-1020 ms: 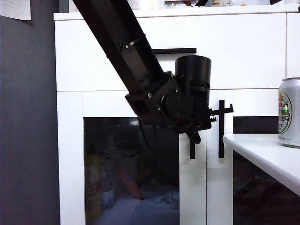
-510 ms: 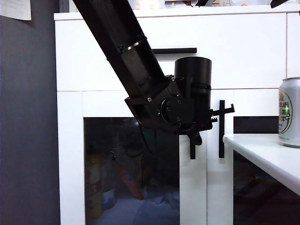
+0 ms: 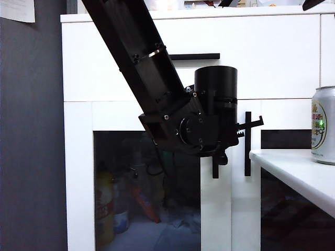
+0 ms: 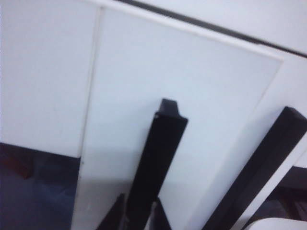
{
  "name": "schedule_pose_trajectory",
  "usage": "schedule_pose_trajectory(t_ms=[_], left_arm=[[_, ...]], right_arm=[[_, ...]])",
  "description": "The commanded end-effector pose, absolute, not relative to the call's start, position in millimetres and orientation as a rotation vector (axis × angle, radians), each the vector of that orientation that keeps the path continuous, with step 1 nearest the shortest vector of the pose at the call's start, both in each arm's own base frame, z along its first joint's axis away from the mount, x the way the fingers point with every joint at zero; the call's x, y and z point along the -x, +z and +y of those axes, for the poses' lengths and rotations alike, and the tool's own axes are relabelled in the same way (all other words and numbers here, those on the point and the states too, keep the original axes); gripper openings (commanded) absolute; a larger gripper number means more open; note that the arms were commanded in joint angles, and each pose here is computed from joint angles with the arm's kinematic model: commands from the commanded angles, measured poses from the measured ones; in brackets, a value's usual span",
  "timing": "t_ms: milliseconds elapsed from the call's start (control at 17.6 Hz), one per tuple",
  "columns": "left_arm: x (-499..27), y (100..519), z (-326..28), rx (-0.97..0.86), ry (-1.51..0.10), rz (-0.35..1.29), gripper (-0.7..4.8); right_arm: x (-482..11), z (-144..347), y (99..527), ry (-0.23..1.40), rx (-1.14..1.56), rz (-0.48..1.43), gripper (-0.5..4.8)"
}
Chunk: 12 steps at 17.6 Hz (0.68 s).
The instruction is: Open the left door of the white cabinet, pick up a can of beverage from the table on the right, place it inside the cabinet, and finally close the cabinet door.
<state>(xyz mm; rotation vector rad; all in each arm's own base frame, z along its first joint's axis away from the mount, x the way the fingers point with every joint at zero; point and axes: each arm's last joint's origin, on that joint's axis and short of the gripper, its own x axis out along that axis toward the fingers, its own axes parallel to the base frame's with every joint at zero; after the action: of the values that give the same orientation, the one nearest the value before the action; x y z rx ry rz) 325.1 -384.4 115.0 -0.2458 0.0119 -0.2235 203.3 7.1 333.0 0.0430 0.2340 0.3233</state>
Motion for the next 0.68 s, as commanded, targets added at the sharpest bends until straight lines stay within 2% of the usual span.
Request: schedule_pose_trajectory(t_ms=[57,680], left_arm=[[-315.9,138.8,-394.5,0.363,-0.317,-0.064,-0.05],[-307.0,124.2,-402.5,0.238,-0.323,0.065,-0.05]], right_arm=[[-202.1,7.1,336.6,0.329,-0.038,0.212,3.68],[-194.9,7.2,340.3,0.328,-0.036,0.201,3.68]])
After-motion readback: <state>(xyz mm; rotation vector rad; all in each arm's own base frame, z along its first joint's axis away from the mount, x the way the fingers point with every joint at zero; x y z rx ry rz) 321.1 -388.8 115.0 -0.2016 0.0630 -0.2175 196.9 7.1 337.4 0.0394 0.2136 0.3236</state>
